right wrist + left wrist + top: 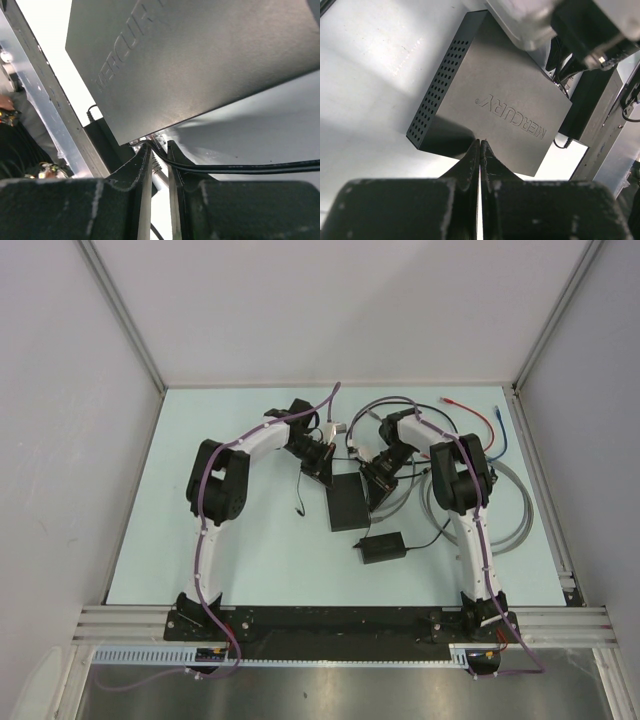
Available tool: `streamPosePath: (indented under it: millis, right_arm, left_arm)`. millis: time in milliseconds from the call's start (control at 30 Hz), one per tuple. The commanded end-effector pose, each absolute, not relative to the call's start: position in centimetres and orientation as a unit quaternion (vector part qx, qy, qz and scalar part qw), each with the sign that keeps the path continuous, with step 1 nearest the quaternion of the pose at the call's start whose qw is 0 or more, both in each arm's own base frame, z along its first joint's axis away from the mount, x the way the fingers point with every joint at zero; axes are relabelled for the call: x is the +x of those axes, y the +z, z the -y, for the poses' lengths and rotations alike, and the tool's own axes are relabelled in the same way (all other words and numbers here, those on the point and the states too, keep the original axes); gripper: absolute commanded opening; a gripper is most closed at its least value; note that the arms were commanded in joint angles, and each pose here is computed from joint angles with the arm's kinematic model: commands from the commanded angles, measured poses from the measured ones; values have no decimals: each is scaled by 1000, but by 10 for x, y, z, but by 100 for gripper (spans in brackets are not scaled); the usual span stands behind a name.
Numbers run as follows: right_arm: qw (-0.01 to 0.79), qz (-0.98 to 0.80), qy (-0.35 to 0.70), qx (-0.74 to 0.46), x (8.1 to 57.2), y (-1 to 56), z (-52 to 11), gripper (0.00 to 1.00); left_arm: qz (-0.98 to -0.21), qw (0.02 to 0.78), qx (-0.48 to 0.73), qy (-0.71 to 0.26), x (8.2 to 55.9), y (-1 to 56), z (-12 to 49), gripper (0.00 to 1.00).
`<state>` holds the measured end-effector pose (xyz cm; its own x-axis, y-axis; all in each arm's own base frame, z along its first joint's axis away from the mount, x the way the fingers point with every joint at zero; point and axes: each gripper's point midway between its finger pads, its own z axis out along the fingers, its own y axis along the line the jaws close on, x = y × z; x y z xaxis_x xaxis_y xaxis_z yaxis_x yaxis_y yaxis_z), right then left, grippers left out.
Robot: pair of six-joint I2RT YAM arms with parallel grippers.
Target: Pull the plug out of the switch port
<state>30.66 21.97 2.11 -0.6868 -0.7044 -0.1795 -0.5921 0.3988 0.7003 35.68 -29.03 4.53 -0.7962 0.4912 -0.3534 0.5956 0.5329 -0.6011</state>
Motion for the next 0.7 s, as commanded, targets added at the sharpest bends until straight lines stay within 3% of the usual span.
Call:
streamPosePath:
  millis: [0, 433, 667]
  right_arm:
    - [103, 834, -315, 442, 306, -8, -187, 0]
    - [71, 834, -319, 444, 323, 18, -177, 0]
    - [-32, 818, -347, 458, 359, 86, -203, 0]
  left_arm:
    - [-871, 89, 320, -362, 367, 47, 295, 0]
    - [-869, 84, 308, -379, 368, 48, 296, 0]
    - [-866, 93, 303, -387, 369, 56, 292, 0]
